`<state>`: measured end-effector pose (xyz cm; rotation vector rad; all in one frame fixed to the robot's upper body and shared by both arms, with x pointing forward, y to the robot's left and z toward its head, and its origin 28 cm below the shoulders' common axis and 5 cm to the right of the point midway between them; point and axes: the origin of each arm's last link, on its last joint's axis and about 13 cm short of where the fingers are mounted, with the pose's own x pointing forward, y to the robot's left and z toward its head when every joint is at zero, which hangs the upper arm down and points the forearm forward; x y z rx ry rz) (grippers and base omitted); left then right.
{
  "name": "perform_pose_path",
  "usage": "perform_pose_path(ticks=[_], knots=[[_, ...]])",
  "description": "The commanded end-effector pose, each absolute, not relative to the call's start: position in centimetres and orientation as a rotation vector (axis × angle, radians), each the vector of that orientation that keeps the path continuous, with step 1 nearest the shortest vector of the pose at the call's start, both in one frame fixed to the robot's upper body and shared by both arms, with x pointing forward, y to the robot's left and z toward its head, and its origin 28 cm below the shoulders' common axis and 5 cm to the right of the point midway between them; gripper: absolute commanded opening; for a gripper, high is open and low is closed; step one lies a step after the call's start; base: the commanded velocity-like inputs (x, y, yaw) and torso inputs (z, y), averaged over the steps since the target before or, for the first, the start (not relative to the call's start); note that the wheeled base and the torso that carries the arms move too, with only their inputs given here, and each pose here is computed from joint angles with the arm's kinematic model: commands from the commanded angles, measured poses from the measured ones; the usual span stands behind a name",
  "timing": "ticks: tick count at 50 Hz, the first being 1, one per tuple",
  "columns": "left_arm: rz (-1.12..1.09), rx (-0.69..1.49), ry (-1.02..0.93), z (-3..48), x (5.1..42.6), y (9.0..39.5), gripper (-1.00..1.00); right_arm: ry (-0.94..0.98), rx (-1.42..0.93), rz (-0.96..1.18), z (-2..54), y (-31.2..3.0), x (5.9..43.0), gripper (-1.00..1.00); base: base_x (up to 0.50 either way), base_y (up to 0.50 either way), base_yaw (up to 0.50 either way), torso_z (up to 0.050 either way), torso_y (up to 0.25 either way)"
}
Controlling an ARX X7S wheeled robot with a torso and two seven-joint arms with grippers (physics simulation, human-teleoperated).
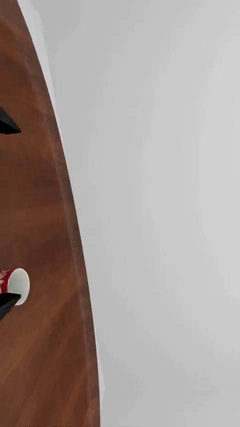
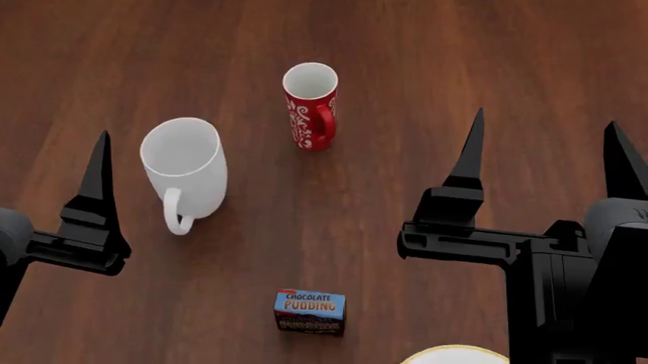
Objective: Put the white mug on the plate.
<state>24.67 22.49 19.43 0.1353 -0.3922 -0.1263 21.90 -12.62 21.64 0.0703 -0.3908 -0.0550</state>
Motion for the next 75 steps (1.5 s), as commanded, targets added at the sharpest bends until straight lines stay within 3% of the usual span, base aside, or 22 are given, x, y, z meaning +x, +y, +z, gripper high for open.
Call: perform_pose_path(ticks=[1,27,38,56,75], knots=[[-0.122,0.138,-0.389,19.3,24.7,22.5,1.00,-0.390,0.072,-0.055,21.6,-12.6,21.9,1.00,0.00,0.00,0.00,0.000,-0.168],[-0.096,0.152,-0.338,20.0,24.3,22.1,1.00,-0.387,0.079,-0.065,21.3,-12.8,21.6,1.00,0.00,0.00,0.00,0.000,-0.045],[-0.134,0.159,-0.192,21.1,24.5,20.7,1.00,-0.379,0.087,-0.074,20.9,-13.1,21.5,1.00,0.00,0.00,0.00,0.000,0.000],[-0.232,0.040,-0.036,22.1,26.4,19.6,1.00,-0.373,0.101,-0.087,20.5,-13.6,21.3,1.00,0.00,0.00,0.00,0.000,0.000],[-0.185,0.003,0.094,20.3,29.5,19.8,1.00,-0.363,0.114,-0.100,19.9,-13.9,21.3,1.00,0.00,0.00,0.00,0.000,0.000]])
